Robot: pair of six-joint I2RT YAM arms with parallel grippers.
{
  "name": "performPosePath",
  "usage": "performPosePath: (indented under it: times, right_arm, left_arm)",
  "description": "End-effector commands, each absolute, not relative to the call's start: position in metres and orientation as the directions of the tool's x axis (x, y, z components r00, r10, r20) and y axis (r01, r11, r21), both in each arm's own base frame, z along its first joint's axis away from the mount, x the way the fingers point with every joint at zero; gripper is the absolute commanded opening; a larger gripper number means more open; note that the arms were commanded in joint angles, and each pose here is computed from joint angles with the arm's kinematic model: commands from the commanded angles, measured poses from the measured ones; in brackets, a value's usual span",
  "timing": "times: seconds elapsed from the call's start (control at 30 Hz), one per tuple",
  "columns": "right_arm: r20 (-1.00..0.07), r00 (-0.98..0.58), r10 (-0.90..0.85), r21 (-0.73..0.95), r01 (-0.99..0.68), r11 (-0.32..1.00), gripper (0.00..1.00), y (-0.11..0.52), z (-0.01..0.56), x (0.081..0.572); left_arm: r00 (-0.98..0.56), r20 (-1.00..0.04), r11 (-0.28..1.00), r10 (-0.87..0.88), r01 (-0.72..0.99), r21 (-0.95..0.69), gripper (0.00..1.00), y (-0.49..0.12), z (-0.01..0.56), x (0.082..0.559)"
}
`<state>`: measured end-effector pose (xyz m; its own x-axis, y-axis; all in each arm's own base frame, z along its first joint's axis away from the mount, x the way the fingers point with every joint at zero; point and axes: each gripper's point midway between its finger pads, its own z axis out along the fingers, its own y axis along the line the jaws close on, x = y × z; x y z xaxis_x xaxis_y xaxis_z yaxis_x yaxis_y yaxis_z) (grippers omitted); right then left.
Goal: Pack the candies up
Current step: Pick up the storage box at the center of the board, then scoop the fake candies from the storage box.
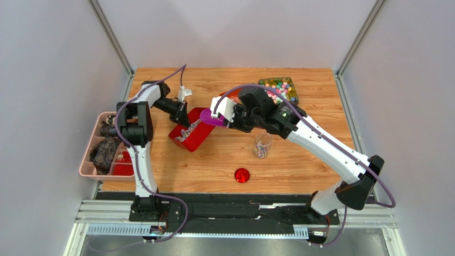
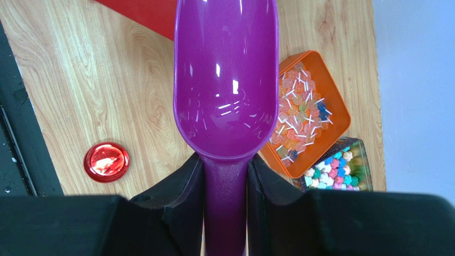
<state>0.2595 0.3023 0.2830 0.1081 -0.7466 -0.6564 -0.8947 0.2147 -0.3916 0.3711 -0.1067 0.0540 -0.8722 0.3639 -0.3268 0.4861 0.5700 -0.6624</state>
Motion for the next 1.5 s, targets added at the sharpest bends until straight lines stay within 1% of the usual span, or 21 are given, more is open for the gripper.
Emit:
performPosePath:
  times: [0.0,0.13,0.2,0.23,0.27,0.3,0.33,0.37,0.43,0.47,0.6,0.73,0.77,0.87,0.97,1.03,1.07,1.17,1.27,1.33,1.47]
  right_arm:
    - [-0.691,0.113,-0.714,-0.38,-0.897,0.225,0.0,0.311,0.296,0.259]
    - [-0.699,0.115,-0.706,-0.377,-0.898,0.227,0.0,0.313,0.3,0.258]
    - [-0.7,0.113,-0.705,-0.378,-0.896,0.232,0.0,0.312,0.301,0.259]
    - [-0.701,0.116,-0.704,-0.381,-0.895,0.232,0.0,0.312,0.302,0.259]
    - [-0.699,0.113,-0.706,-0.385,-0.892,0.238,0.0,0.311,0.302,0.26]
    - [-0.699,0.114,-0.706,-0.388,-0.89,0.24,0.0,0.312,0.302,0.261]
    - [-0.698,0.112,-0.707,-0.391,-0.888,0.244,0.0,0.312,0.302,0.262]
    - [-0.697,0.11,-0.709,-0.397,-0.882,0.254,0.0,0.311,0.303,0.264]
    - [-0.696,0.108,-0.71,-0.407,-0.873,0.267,0.0,0.311,0.305,0.268]
    - [-0.689,0.104,-0.717,-0.423,-0.861,0.282,0.0,0.31,0.306,0.272]
    - [-0.648,0.101,-0.755,-0.491,-0.813,0.313,0.0,0.308,0.308,0.288]
    - [-0.577,0.105,-0.81,-0.555,-0.777,0.295,0.0,0.31,0.3,0.3]
    - [-0.572,0.107,-0.813,-0.567,-0.768,0.298,0.0,0.31,0.302,0.301]
    - [-0.547,0.131,-0.826,-0.601,-0.749,0.279,0.0,0.316,0.304,0.301]
    - [-0.501,0.17,-0.849,-0.661,-0.708,0.249,0.0,0.321,0.308,0.304]
    - [-0.497,0.185,-0.848,-0.68,-0.69,0.247,0.0,0.326,0.315,0.306]
    - [-0.501,0.189,-0.845,-0.682,-0.687,0.251,0.0,0.328,0.317,0.305]
    - [-0.517,0.194,-0.834,-0.684,-0.678,0.267,0.0,0.33,0.327,0.305]
    - [-0.502,0.2,-0.842,-0.703,-0.662,0.262,0.0,0.331,0.332,0.305]
    - [-0.469,0.215,-0.857,-0.721,-0.654,0.23,0.0,0.335,0.329,0.301]
    - [-0.329,0.216,-0.919,-0.781,-0.609,0.137,0.0,0.333,0.314,0.305]
  left_arm:
    - [-0.867,-0.404,0.369,0.291,0.491,-0.789,0.0,-0.138,0.114,0.356]
    - [-0.867,-0.403,0.321,0.292,0.486,-0.813,0.0,-0.142,0.12,0.354]
    - [-0.874,-0.383,0.344,0.298,0.472,-0.812,0.0,-0.139,0.111,0.355]
    - [-0.892,-0.352,0.374,0.285,0.441,-0.816,0.0,-0.139,0.111,0.354]
    - [-0.871,-0.39,0.427,0.3,0.488,-0.761,0.0,-0.133,0.101,0.364]
    - [-0.867,-0.397,0.462,0.299,0.496,-0.735,0.0,-0.13,0.097,0.368]
    - [-0.883,-0.376,0.517,0.28,0.469,-0.716,0.0,-0.126,0.099,0.366]
    - [-0.855,-0.426,0.581,0.297,0.515,-0.63,0.0,-0.117,0.09,0.381]
    - [-0.847,-0.449,0.656,0.286,0.514,-0.552,0.0,-0.107,0.09,0.385]
    - [-0.835,-0.476,0.71,0.276,0.511,-0.484,0.0,-0.099,0.088,0.398]
    - [-0.803,-0.545,0.807,0.243,0.479,-0.345,0.0,-0.082,0.093,0.416]
    - [-0.742,-0.641,0.832,0.198,0.473,-0.291,0.0,-0.081,0.113,0.421]
    - [-0.696,-0.694,0.826,0.186,0.493,-0.273,0.0,-0.083,0.122,0.429]
    - [-0.634,-0.76,0.825,0.144,0.501,-0.262,0.0,-0.088,0.137,0.432]
    - [-0.584,-0.804,0.815,0.113,0.517,-0.261,0.0,-0.093,0.147,0.432]
    - [-0.564,-0.821,0.805,0.09,0.527,-0.273,0.0,-0.097,0.151,0.425]
    - [-0.52,-0.85,0.788,0.085,0.557,-0.262,0.0,-0.101,0.159,0.427]
    - [-0.492,-0.869,0.766,0.047,0.576,-0.285,0.0,-0.108,0.164,0.423]
    - [-0.517,-0.855,0.768,0.041,0.564,-0.304,0.0,-0.108,0.157,0.424]
    - [-0.561,-0.826,0.825,0.052,0.491,-0.281,0.0,-0.096,0.147,0.43]
    - [-0.58,-0.81,0.906,0.085,0.384,-0.18,0.0,-0.077,0.139,0.439]
